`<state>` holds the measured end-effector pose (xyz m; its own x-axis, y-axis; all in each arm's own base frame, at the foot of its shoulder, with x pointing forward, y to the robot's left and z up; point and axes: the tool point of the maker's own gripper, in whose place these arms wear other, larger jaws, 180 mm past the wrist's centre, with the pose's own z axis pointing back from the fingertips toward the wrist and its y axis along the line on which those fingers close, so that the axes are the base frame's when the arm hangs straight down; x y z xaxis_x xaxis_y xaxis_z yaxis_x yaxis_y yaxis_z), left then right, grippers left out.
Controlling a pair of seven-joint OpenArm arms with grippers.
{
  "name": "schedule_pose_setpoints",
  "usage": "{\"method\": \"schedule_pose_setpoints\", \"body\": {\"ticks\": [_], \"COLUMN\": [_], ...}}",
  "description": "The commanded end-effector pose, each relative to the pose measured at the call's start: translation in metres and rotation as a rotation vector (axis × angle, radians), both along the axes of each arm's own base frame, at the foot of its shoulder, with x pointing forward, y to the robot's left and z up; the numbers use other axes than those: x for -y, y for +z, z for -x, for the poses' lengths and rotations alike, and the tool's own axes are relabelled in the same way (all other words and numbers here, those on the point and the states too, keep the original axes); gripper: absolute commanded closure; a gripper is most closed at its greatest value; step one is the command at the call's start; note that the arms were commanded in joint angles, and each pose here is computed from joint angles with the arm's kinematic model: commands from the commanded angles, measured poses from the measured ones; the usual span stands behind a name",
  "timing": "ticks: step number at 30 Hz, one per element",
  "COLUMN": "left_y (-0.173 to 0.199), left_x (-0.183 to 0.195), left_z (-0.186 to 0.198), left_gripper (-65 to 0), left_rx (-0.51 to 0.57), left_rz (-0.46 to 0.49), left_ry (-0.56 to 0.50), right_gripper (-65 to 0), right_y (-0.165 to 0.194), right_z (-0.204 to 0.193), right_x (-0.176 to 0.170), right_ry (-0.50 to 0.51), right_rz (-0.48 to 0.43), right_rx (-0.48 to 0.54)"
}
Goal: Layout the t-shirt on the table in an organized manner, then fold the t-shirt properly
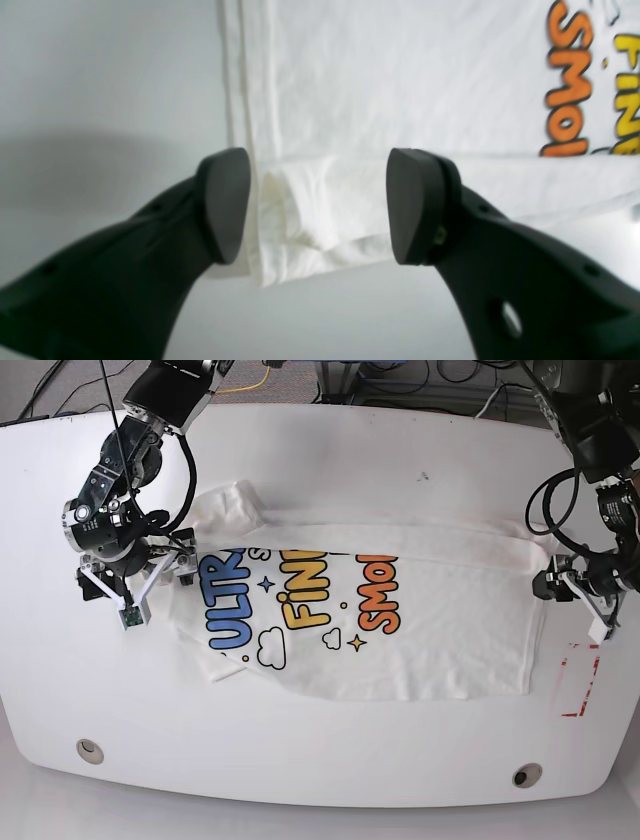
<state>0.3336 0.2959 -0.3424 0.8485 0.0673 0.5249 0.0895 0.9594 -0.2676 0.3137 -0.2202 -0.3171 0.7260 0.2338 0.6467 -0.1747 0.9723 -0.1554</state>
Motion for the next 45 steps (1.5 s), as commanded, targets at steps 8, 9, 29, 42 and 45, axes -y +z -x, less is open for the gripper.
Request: {"method": "schedule_pose_setpoints", "body": {"ticks": [8,9,29,42,45], "left_y": [0.047,0.049,0.065,0.060,0.060], "left_x": [-0.027,-0.028,-0.035,-0.034,-0.034], "left_z": [-0.023,-0.024,-0.017,-0.013,-0.013], "left_gripper": [-40.4,-40.3,-40.3,-40.3,-40.3], "left_rx": [0.154,0.164,0.216,0.202,0.200], "left_rz": [0.000,-0.005,-0.122,-0.123,-0.122], "left_ry": [0.070,0.062,-0.007,-0.010,-0.010], "right_gripper": [-65.0,-65.0,-65.0,-65.0,-65.0], "right_y": [0.036,0.032,-0.038,-0.066,-0.080], "right_z": [-0.025,-0.021,0.079,0.090,0.090], "right_x": [0.001,0.003,0.003,-0.019,-0.019], "right_ry": [0.005,-0.001,-0.195,-0.232,-0.266], "right_rz": [0.009,0.013,-0.213,-0.576,-0.637], "right_rx": [0.118,0.103,-0.060,-0.023,-0.037]}}
